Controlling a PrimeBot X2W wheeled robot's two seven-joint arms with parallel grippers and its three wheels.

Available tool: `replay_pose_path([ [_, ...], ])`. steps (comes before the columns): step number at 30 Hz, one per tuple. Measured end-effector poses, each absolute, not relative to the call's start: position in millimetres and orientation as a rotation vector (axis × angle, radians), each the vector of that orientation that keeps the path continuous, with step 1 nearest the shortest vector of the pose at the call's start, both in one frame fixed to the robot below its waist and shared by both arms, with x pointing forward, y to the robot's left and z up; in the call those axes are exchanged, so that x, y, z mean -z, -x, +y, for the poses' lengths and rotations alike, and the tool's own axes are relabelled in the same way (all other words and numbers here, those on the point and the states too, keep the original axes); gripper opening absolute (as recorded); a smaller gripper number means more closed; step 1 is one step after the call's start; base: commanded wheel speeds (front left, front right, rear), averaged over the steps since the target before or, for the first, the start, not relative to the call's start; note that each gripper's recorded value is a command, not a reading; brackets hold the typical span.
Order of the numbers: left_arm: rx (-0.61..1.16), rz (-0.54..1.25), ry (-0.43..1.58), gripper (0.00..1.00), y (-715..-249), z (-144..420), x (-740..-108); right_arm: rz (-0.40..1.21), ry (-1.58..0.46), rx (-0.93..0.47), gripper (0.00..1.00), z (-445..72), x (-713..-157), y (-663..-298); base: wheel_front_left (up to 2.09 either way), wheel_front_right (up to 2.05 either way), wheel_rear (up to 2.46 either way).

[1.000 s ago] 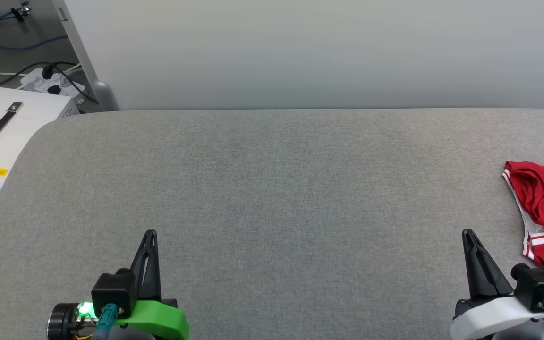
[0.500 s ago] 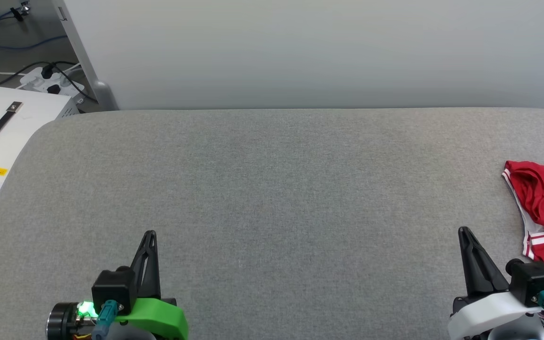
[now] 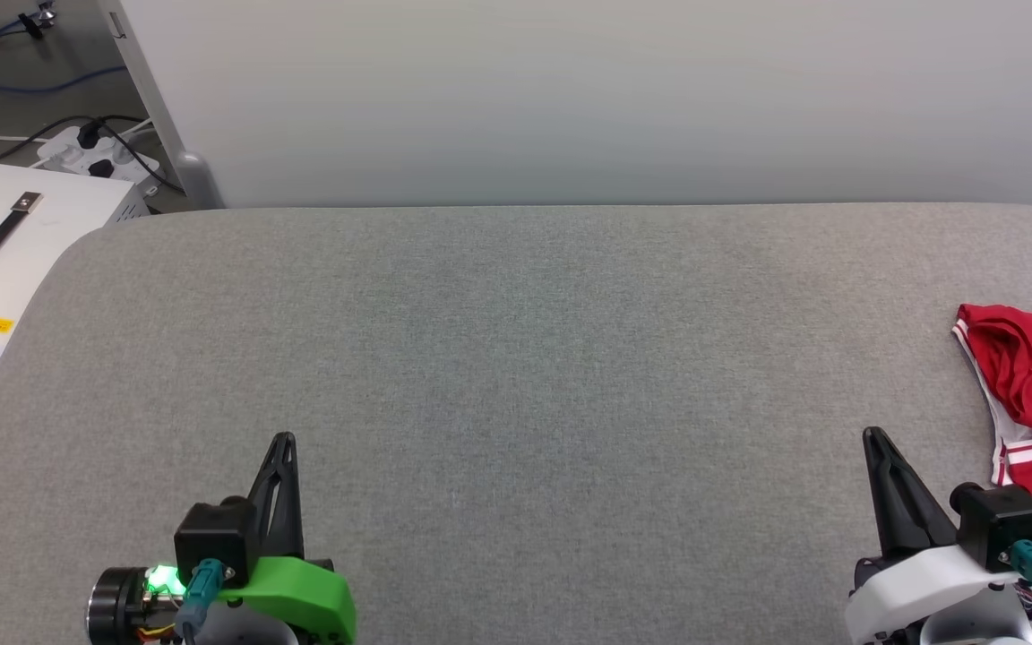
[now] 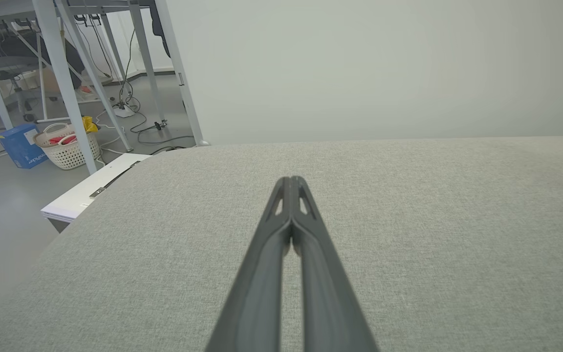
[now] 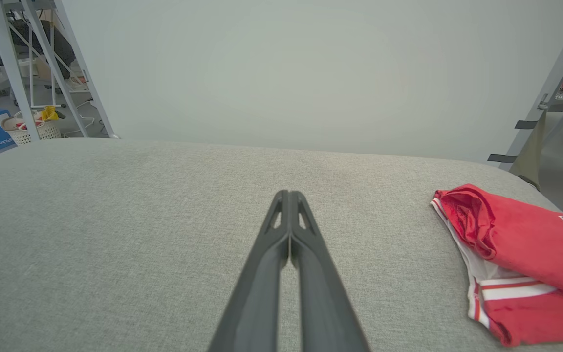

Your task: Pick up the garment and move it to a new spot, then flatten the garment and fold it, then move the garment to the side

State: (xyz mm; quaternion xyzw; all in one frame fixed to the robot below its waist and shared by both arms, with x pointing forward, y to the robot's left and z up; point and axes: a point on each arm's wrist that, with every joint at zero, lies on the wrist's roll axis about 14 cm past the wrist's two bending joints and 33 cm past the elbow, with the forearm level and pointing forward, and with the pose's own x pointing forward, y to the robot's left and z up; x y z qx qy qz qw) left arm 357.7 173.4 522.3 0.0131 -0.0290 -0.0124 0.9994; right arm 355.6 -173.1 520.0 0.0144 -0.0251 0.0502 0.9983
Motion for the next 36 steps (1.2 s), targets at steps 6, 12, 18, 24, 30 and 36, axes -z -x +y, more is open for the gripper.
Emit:
replay_pose_path([
  [6, 0.024, -0.049, -0.028, 0.00, -358.8, 173.7, -521.9, -0.049, -0.028, -0.104, 0.00, -171.6, -521.5, -357.6, 0.00, 0.00, 0.00],
  [12, 0.022, -0.038, -0.030, 0.00, -359.2, 174.1, -520.5, -0.040, -0.020, -0.107, 0.00, -170.5, -520.5, -357.9, 0.00, 0.00, 0.00],
  [18, 0.021, -0.033, -0.033, 0.00, -360.7, 174.4, -521.1, -0.029, -0.011, -0.109, 0.00, -169.7, -519.5, -358.6, 0.00, 0.00, 0.00],
  [24, 0.019, -0.026, -0.032, 0.00, -362.0, 174.5, -521.3, -0.024, -0.001, -0.112, 0.00, -168.4, -520.0, -360.1, 0.00, 0.00, 0.00],
  [30, 0.017, -0.021, -0.033, 0.00, -363.1, 175.3, -521.7, -0.015, 0.008, -0.116, 0.00, -167.1, -520.1, -361.7, 0.00, 0.00, 0.00],
  [36, 0.015, -0.013, -0.036, 0.00, -363.9, 175.8, -521.1, -0.009, 0.013, -0.119, 0.00, -165.4, -520.4, -362.8, 0.00, 0.00, 0.00],
])
